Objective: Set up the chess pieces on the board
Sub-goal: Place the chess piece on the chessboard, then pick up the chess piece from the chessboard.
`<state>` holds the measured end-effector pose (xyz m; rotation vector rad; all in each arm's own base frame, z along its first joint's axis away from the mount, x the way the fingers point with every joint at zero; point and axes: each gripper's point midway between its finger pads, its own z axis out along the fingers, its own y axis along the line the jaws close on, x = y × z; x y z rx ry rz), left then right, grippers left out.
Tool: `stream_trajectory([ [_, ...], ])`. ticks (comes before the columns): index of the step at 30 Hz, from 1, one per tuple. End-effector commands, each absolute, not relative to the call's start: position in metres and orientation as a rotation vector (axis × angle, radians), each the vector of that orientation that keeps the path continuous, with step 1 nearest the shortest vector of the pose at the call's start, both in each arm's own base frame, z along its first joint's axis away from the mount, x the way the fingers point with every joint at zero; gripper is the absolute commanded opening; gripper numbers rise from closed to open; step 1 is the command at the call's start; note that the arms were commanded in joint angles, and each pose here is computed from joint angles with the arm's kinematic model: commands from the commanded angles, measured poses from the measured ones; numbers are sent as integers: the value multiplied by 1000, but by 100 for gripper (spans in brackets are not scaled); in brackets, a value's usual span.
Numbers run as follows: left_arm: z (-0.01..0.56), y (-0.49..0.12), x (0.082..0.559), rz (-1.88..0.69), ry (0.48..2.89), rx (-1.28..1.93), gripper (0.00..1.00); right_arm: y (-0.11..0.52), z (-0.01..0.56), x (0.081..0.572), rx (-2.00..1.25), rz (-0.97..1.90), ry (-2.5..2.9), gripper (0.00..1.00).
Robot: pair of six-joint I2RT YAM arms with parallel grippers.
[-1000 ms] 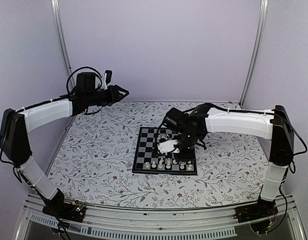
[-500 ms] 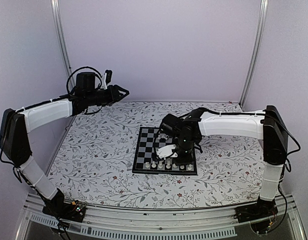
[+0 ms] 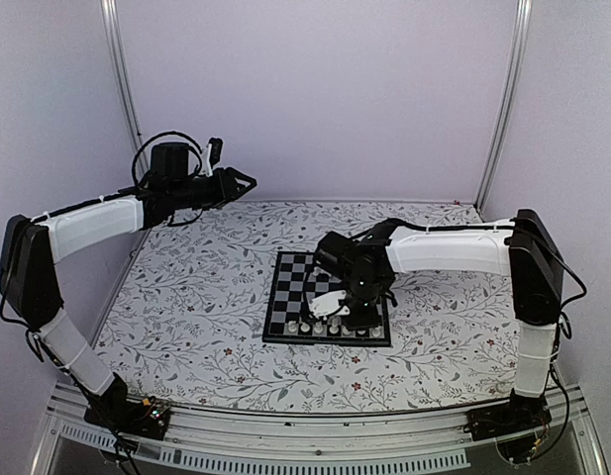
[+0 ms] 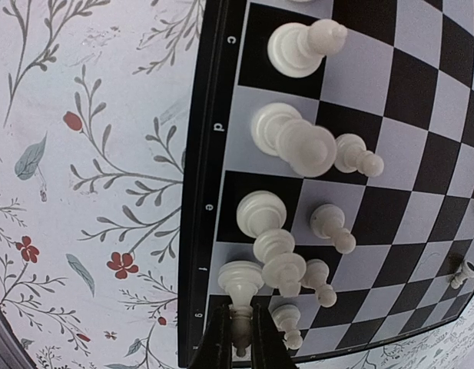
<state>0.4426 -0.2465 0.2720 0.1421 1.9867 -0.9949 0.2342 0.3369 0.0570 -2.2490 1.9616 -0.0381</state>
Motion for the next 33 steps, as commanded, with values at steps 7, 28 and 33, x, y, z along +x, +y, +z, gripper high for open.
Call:
stream_trajectory([
  [7,273,-243,445,-1006,1970,143,46,338,49,236,-2262,-68,1951,12],
  [28,268,-263,438,-1007,1968,255,46,339,154,265,-1985,192,1901,34],
  [33,247,-299,428,-948,2008,421,46,322,173,305,-1746,316,1942,34],
])
